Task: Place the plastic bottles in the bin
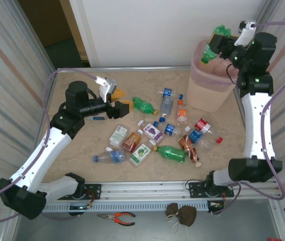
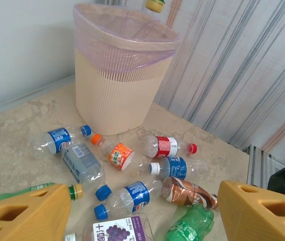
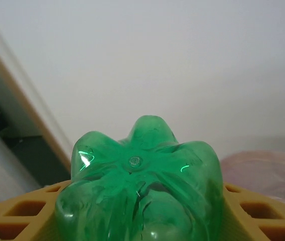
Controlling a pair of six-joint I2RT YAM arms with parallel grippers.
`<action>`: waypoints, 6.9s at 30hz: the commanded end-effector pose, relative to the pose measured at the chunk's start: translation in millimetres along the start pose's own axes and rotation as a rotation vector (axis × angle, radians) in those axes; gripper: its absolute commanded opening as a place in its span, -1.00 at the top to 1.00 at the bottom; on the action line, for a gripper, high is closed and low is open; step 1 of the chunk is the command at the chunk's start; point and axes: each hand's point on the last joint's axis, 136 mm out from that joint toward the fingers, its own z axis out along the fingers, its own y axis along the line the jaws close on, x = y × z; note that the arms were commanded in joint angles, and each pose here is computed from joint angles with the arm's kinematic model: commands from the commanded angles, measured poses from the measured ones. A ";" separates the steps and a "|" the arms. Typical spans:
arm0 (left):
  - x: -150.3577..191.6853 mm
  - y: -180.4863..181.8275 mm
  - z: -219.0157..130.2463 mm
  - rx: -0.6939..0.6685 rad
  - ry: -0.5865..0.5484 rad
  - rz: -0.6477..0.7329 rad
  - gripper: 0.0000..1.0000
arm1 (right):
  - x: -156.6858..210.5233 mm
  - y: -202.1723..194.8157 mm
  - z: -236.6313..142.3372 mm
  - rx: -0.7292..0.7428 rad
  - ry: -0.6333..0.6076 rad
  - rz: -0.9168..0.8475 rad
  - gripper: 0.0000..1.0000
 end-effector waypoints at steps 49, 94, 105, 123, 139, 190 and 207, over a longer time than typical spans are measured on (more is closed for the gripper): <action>35.1 22.5 8.3 -0.052 0.075 -0.117 -0.53 | 309.8 -214.6 135.6 0.415 0.846 0.258 -0.42; 168.2 209.5 -86.4 -1.193 0.092 -1.067 -0.56 | 72.2 -53.9 3.8 0.331 0.362 -0.090 -0.60; 193.6 241.7 -100.7 -1.392 0.052 -1.485 -0.78 | 85.4 -45.3 -30.5 0.348 0.361 -0.116 -0.66; 244.2 286.2 -78.6 -1.492 0.025 -1.792 -0.97 | 95.6 -54.4 -43.2 0.360 0.384 -0.147 -0.73; 279.2 299.8 -78.5 -1.529 0.036 -1.856 -0.57 | 105.3 -55.6 -34.1 0.337 0.408 -0.143 -0.72; -12.5 175.7 -55.8 -0.475 -0.352 -0.676 -0.01 | 110.3 167.6 -95.0 -0.497 0.202 -0.132 -0.68; -100.6 -9.7 -35.5 0.253 -0.359 0.060 0.05 | 141.6 271.3 -129.6 -0.898 0.226 -0.191 -0.76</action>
